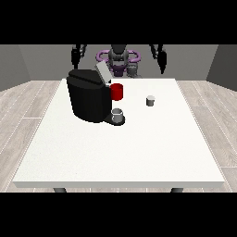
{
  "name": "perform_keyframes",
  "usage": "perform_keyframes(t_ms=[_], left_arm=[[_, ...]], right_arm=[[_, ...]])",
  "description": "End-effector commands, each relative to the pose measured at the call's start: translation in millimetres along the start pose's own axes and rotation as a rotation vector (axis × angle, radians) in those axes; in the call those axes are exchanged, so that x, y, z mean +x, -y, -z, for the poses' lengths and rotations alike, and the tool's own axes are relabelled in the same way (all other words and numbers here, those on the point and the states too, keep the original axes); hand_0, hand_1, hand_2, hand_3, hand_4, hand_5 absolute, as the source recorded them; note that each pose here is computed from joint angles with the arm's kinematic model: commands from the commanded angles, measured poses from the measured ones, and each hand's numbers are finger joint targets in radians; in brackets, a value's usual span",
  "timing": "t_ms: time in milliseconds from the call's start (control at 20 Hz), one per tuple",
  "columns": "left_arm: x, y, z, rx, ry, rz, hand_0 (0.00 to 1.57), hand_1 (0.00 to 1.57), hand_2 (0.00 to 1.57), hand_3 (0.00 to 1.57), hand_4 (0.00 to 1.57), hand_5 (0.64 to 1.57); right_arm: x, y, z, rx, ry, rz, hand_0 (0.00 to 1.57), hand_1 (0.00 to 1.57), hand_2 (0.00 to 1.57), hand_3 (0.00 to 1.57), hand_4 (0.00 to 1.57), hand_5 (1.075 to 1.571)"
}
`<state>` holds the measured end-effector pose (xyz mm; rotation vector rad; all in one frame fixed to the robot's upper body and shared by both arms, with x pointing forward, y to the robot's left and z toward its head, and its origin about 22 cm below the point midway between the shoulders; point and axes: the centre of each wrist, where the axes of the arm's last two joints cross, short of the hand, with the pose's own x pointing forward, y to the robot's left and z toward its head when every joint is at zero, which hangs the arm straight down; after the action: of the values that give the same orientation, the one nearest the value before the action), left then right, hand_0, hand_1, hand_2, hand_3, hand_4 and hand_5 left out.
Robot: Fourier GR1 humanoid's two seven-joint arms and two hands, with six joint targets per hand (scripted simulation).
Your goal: Insert the coffee pod into the coffee machine and close the lid
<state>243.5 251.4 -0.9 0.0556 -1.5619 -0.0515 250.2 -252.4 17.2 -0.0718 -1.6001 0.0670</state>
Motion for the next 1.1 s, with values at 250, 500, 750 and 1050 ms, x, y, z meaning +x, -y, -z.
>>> perform_keyframes(t_ms=[250,500,750,1050], left_arm=[[-4,-4,-8,-0.068,0.122,-0.050,0.00,0.00,0.00,0.00,0.30,1.571],[1,2,5,-0.064,0.181,0.052,0.00,0.00,0.00,0.00,0.24,1.571],[11,-33,21,-0.066,0.170,0.198,0.00,0.00,0.00,0.00,0.00,1.571],[30,-64,50,-0.051,0.024,0.232,0.00,0.00,0.00,0.00,0.00,1.571]], right_arm=[[-23,17,-12.6,-0.004,-0.093,0.006,0.00,0.00,0.00,0.00,0.13,1.571],[-24,4,-2.8,-0.194,0.040,0.049,0.00,0.00,0.00,0.00,0.18,1.571],[-15,1,-0.6,-0.162,0.042,0.082,0.00,0.00,0.00,0.00,0.17,1.571],[-13,-22,-6.1,-0.129,0.061,0.089,0.00,0.00,0.00,0.00,0.19,1.571]])
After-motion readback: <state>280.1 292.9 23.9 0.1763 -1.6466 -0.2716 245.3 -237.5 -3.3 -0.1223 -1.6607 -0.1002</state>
